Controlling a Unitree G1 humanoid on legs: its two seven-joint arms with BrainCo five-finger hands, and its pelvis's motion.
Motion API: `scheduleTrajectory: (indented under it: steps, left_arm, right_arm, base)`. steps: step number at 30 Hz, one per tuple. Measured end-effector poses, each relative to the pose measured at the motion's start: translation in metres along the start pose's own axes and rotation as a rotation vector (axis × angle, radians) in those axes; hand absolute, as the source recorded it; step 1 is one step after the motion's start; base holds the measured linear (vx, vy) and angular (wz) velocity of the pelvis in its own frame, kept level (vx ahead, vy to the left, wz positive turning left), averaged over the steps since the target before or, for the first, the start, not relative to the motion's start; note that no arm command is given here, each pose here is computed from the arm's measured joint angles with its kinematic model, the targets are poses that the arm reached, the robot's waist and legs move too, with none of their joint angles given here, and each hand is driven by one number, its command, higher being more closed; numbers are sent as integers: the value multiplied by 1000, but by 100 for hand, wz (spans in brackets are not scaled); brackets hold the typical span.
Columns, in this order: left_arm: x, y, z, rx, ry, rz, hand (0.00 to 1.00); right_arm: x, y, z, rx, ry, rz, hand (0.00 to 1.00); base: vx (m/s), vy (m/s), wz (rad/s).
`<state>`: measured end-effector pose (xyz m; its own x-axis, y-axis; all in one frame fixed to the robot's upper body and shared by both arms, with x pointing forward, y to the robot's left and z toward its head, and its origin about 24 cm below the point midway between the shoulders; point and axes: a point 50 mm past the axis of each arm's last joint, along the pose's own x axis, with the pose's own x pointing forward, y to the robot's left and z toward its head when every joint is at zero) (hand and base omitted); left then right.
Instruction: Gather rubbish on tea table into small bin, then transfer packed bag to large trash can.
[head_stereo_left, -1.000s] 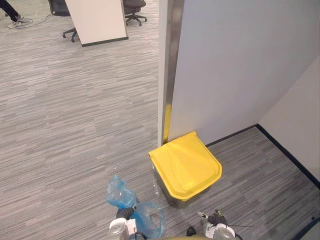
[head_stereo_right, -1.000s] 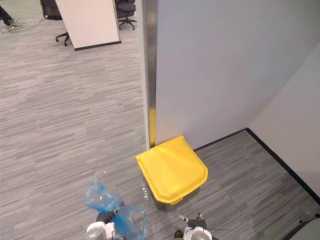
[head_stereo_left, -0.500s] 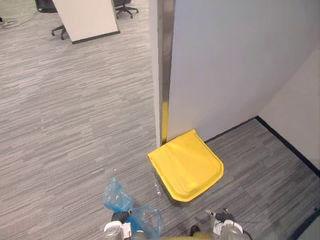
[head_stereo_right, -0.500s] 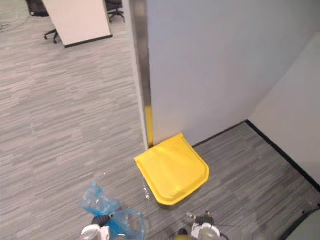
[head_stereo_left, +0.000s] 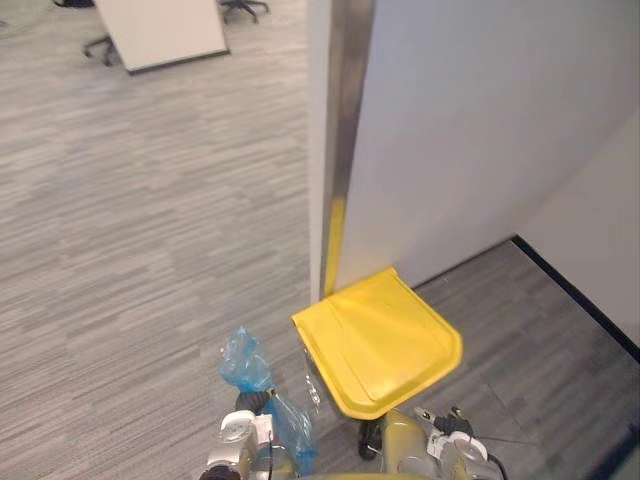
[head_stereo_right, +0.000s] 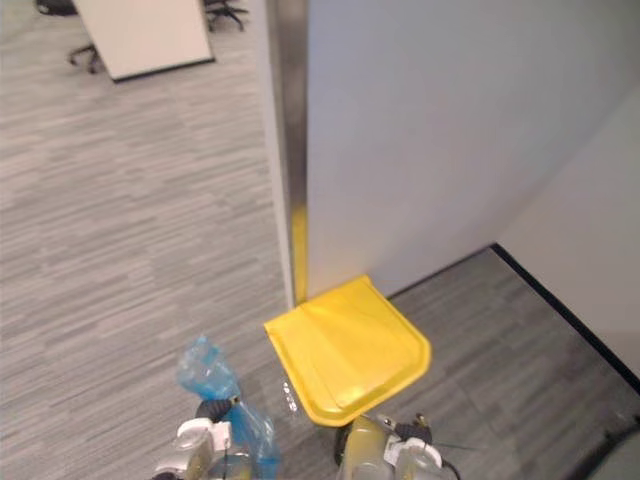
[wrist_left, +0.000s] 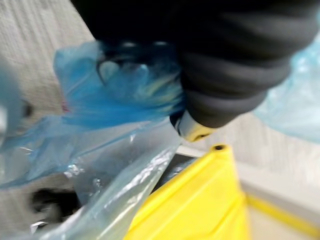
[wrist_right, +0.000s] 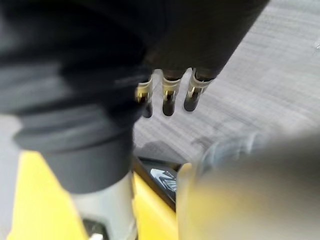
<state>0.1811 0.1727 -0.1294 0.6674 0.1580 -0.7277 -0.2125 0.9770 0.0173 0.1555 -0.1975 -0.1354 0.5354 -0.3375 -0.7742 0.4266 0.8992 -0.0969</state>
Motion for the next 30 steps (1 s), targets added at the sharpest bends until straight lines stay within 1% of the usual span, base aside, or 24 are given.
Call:
scheduleTrajectory:
  steps: [4,12,16,19,21,23,27,29,30]
  left_arm:
    - [-3,-19,-4,-79,12,-27,100]
    - [-11,-16,-28,-54,71,-30,100]
    - [-15,-13,-39,-41,103,-26,100]
    - [-15,-8,-38,-4,100,-27,100]
    - [-15,-7,-38,4,98,-26,100]
    - [-13,2,-35,18,89,-4,100]
    - [-14,7,-36,11,95,14,100]
    - [-14,6,-37,-16,99,20,100]
    - [-15,0,-39,-37,105,12,100]
  right_arm:
    - [-2,-13,-12,-1,38,-45,0]
    - [-6,-17,-22,-16,52,-48,0]
    - [-10,-16,-35,-24,85,-41,0]
    - [-12,-18,-45,-29,121,-44,0]
    - [-12,-19,-43,-27,111,-46,0]
    - [-12,-17,-44,-8,109,-41,0]
    - [-14,-16,-53,-16,149,-35,0]
    - [-12,-17,-50,-23,145,-37,0]
    - [-9,-24,-46,-40,138,-55,0]
  base:
    - [52,-153,41]
    - [-79,-107,31]
    - [-163,-48,8]
    - [-137,-17,-11]
    - [-195,-63,-11]
    - [-195,-132,17]
    - [-114,-292,39]
    - [-95,-272,40]
    - [-163,-262,24]
